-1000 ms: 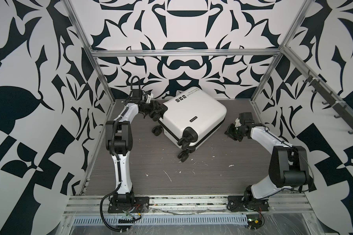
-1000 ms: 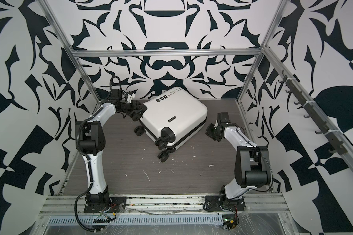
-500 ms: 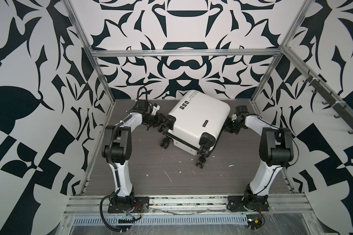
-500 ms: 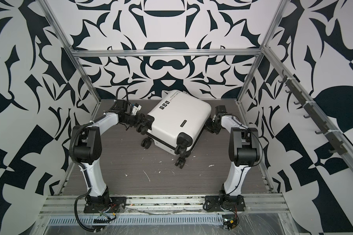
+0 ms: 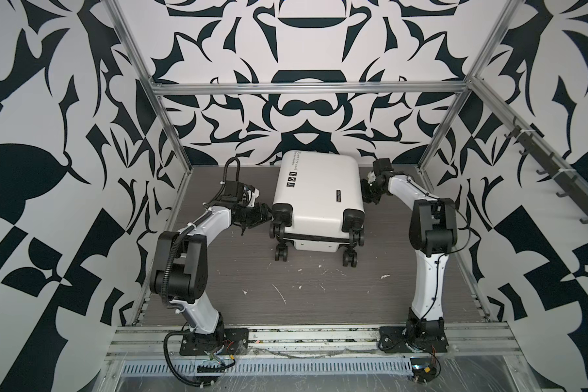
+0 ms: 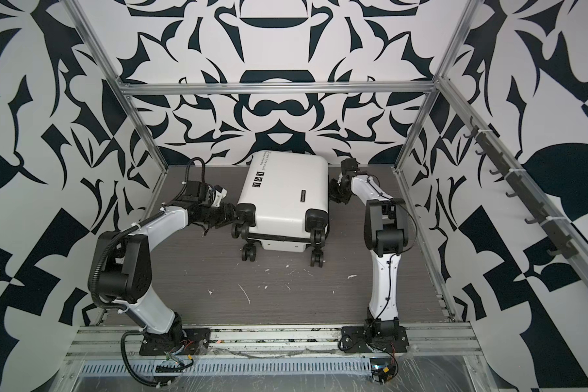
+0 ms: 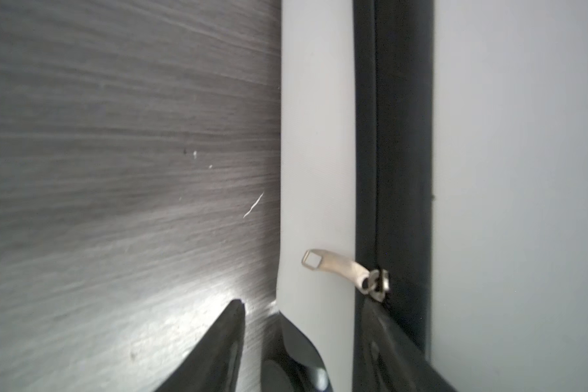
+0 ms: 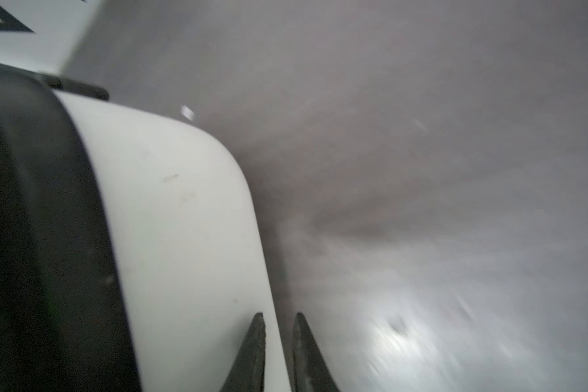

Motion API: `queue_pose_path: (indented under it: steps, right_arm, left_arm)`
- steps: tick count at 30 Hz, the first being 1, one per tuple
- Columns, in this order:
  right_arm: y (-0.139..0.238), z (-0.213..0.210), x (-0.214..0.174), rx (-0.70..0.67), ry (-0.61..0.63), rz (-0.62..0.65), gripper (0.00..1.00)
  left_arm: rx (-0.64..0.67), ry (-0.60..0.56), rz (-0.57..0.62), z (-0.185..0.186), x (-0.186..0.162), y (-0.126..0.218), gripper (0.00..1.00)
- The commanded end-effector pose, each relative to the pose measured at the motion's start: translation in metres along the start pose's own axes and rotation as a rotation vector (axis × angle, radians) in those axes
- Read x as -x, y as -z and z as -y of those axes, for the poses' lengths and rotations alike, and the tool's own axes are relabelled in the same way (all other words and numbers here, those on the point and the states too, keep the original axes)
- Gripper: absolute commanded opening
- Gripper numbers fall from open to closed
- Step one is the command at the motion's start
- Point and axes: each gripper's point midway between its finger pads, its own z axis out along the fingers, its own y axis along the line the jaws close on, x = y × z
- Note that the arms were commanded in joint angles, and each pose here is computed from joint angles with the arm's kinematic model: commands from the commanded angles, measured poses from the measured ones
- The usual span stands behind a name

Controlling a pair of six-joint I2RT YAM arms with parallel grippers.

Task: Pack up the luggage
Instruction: 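Push the tilted white suitcase upright onto its wheels with both grippers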

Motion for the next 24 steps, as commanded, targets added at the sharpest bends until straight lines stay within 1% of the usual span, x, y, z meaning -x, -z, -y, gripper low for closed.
queue_pose_path:
  steps: [1, 3, 8, 12, 15, 18, 20, 24]
  right_arm:
    - [0.009, -0.096, -0.034, 0.187, 0.115, -0.100, 0.19]
    - [0.013, -0.102, -0.025, 0.188, 0.123, -0.081, 0.21]
    - [0.035, -0.091, 0.001, 0.148, 0.107, -0.023, 0.29]
    - [0.070, -0.067, 0.025, 0.154, 0.062, 0.064, 0.36]
    - [0.100, -0.049, 0.034, 0.174, 0.049, 0.128, 0.44]
    - [0.136, -0.038, 0.033, 0.187, 0.055, 0.192, 0.48]
    - [0.157, -0.033, 0.027, 0.183, 0.075, 0.221, 0.49]
    - [0.195, -0.027, 0.000, 0.169, 0.135, 0.270, 0.49]
  left_arm:
    - [-0.139, -0.066, -0.062, 0.048, -0.024, -0.013, 0.59]
    - [-0.142, -0.071, -0.064, 0.053, -0.029, -0.014, 0.59]
    - [-0.125, -0.081, -0.042, 0.054, -0.032, -0.014, 0.59]
    - [-0.089, -0.088, -0.001, 0.052, -0.030, -0.006, 0.60]
    - [-0.072, -0.091, 0.024, 0.052, -0.028, 0.001, 0.61]
    - [-0.055, -0.098, 0.052, 0.053, -0.027, 0.011, 0.63]
    - [-0.038, -0.098, 0.066, 0.051, -0.028, 0.016, 0.63]
    - [-0.004, -0.102, 0.107, 0.047, -0.033, 0.030, 0.64]
